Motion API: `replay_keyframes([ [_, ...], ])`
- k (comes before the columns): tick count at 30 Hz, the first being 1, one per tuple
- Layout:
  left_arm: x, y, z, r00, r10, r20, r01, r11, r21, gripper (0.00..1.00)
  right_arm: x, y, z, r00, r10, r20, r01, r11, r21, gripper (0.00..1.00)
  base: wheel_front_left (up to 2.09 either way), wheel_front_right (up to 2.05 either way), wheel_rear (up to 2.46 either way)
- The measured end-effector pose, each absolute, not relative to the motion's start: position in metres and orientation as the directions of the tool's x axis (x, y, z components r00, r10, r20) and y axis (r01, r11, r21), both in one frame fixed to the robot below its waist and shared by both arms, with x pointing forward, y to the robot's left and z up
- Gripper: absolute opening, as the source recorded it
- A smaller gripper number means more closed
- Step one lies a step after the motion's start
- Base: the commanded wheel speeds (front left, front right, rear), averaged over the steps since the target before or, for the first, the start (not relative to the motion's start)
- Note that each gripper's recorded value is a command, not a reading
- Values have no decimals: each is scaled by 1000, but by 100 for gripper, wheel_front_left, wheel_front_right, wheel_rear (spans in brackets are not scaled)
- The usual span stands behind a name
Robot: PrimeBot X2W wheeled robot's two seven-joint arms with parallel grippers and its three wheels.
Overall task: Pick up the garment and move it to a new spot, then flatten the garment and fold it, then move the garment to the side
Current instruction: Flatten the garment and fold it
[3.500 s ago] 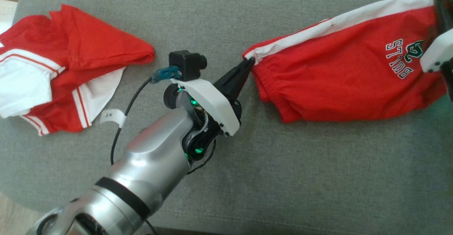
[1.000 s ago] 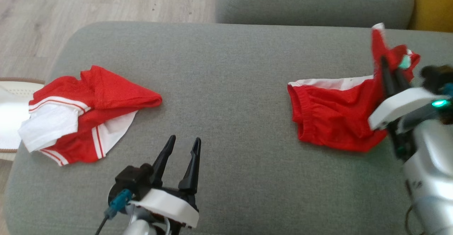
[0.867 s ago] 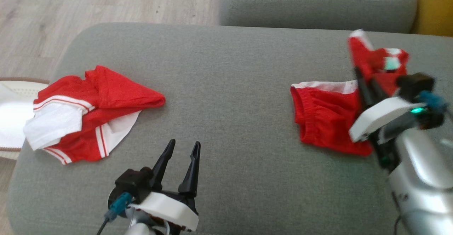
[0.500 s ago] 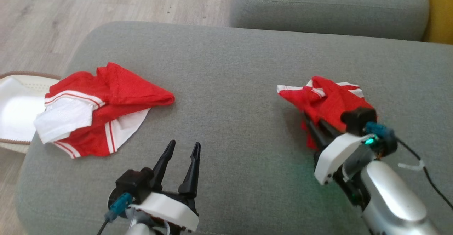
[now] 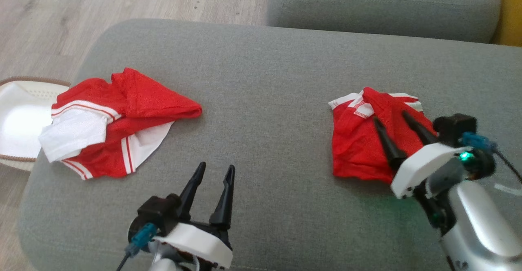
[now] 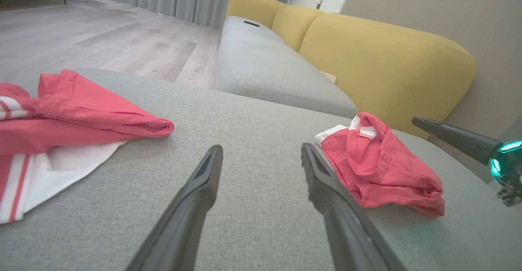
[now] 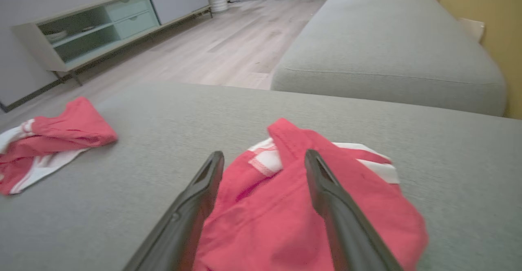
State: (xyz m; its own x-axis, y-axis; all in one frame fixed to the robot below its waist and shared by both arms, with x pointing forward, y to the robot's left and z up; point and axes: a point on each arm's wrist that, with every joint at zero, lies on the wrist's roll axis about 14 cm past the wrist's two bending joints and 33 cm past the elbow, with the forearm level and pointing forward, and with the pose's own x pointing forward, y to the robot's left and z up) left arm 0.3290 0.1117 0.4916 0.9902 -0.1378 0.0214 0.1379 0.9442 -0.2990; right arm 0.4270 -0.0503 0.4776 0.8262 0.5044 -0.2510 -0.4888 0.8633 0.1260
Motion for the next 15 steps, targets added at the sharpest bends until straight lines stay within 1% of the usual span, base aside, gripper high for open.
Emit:
replay_keyframes([
  [3,328,107,490,989,-149,15,146,942,-301,100,438,-74,466,850,426,-309,-417,904,99,100,0,0,0],
  [5,328,108,489,989,-145,11,141,941,-309,100,445,-81,458,853,390,-348,-390,918,73,100,0,0,0],
  [9,326,111,487,991,-132,4,126,939,-320,100,459,-75,456,848,374,-375,-377,924,68,100,0,0,0],
  [14,323,111,485,992,-127,-5,119,938,-327,100,464,-74,438,826,356,-438,-367,928,63,100,0,0,0],
  [15,322,112,484,992,-124,-6,116,938,-327,100,464,-74,433,821,351,-450,-364,929,61,89,0,0,0],
])
